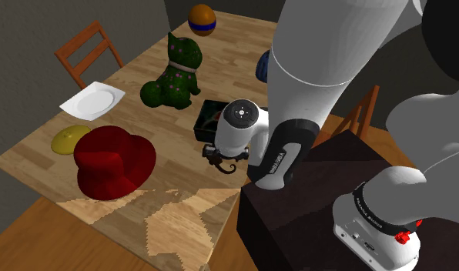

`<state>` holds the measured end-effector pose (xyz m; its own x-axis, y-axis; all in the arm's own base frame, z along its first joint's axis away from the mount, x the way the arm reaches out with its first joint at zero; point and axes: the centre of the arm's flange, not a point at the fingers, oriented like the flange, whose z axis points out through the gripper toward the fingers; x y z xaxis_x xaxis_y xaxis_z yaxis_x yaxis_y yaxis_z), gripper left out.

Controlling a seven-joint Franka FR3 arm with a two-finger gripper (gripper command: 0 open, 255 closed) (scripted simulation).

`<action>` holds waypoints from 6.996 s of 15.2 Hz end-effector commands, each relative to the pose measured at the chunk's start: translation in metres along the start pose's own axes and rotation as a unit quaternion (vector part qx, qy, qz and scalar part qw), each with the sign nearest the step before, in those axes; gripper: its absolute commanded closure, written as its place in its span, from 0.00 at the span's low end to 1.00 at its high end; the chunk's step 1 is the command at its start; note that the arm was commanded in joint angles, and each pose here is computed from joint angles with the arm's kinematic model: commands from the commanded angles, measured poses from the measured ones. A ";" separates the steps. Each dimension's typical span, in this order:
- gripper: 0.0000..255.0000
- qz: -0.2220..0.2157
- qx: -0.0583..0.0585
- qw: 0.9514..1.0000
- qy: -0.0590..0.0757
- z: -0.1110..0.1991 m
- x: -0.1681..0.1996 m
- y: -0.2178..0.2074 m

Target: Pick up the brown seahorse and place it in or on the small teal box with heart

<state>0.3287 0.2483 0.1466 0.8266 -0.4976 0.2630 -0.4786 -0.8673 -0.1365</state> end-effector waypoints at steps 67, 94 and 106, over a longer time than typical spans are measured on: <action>1.00 -0.090 -0.087 0.985 -0.120 -0.031 0.082 -0.072; 1.00 -0.090 -0.087 0.985 -0.120 0.009 0.244 -0.070; 1.00 -0.090 -0.087 0.985 -0.120 0.052 0.232 -0.063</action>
<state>0.5671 0.1867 0.1685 0.9385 -0.3436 0.0341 -0.3451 -0.9366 0.0611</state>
